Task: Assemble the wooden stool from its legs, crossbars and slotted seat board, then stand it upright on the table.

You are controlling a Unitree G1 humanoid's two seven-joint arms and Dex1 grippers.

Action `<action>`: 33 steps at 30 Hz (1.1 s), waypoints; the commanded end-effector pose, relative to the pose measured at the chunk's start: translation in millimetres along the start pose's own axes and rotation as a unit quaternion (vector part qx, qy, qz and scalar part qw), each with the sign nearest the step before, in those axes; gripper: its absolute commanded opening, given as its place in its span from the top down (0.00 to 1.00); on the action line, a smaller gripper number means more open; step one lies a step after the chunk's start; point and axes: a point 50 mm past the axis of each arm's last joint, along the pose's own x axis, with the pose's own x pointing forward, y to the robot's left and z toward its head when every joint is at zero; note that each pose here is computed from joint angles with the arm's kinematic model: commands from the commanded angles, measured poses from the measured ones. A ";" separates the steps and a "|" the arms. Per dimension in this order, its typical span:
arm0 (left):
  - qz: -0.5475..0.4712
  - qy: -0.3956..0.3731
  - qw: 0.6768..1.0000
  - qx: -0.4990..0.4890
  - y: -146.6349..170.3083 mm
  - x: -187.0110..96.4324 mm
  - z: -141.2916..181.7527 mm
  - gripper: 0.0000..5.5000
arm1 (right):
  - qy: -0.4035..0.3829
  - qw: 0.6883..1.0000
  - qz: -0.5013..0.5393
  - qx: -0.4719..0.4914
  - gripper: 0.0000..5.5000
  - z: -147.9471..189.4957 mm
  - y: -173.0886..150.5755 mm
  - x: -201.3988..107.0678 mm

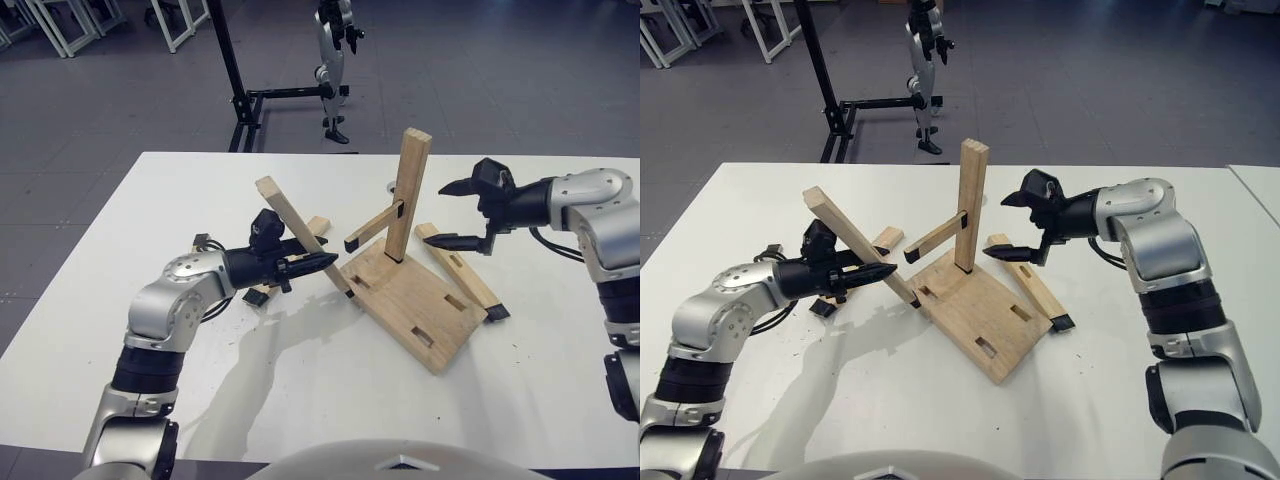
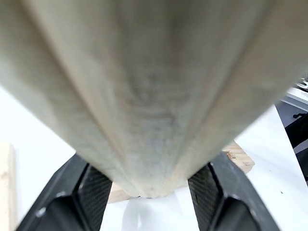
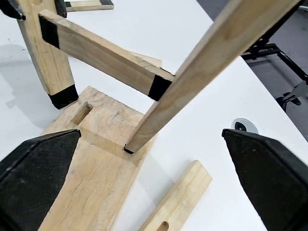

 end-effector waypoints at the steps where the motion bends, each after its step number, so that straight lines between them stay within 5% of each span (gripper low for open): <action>1: 0.022 -0.014 1.000 0.003 -1.3 8.0 -2.0 0.62 | 0.021 0.999 -0.034 0.019 0.00 -15.4 1.3 1.5; 6: 0.026 -0.026 0.999 -0.015 -2.0 15.0 -5.9 0.62 | 0.057 0.996 -0.054 0.050 0.00 -45.0 18.1 23.5; 16: 0.070 0.018 0.997 -0.020 4.9 12.2 -46.1 0.62 | 0.042 0.997 -0.048 0.047 0.00 -42.8 27.6 32.8; 23: 0.085 0.033 0.996 0.010 27.1 -1.4 -37.2 0.62 | 0.043 0.997 -0.040 0.045 0.00 -45.9 36.0 37.4; 33: 0.059 0.091 0.993 -0.035 10.9 13.6 -75.5 0.62 | 0.028 0.997 -0.057 0.037 0.00 -40.4 35.8 42.9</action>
